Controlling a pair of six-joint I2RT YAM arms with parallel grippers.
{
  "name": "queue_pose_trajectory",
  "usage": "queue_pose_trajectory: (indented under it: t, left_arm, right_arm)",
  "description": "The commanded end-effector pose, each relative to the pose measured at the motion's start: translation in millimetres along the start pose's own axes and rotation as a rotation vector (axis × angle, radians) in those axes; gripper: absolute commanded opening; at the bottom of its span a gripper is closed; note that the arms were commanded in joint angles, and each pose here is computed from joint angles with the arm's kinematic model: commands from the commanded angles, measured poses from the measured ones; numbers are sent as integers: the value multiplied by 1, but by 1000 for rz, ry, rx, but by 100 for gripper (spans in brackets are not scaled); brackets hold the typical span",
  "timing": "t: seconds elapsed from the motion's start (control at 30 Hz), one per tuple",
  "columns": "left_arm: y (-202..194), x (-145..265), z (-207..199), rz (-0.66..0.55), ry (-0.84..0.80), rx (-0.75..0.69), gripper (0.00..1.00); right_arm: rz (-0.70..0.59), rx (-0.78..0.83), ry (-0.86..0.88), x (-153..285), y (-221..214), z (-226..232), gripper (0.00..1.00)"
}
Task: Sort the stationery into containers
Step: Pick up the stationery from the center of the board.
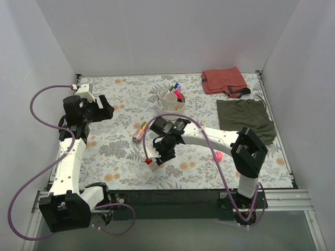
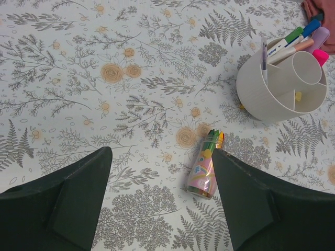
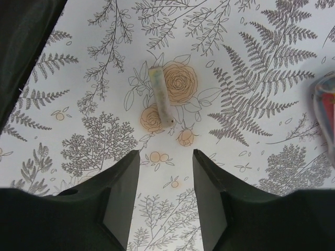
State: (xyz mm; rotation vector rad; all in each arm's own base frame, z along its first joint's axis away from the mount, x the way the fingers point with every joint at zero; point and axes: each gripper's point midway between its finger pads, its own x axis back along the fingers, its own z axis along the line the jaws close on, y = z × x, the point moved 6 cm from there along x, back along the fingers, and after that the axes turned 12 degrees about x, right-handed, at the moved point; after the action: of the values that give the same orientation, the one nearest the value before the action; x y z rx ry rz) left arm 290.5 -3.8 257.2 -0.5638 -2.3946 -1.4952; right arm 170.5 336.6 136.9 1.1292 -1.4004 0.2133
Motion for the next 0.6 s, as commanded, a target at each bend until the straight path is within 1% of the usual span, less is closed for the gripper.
queue_pose_trajectory:
  t: [0.0,0.13,0.57]
  left_arm:
    - [2,13,3,-26,17,-12,78]
    - [3,17,5,-33,26,-2,77]
    - [8,16,5,-39,27,3,77]
  right_arm:
    - [34,126,-18,-9,8,-21,51]
    - [17,150,12,-21,17,-18,49]
    - [-33,96,54,-40,31,-12,49]
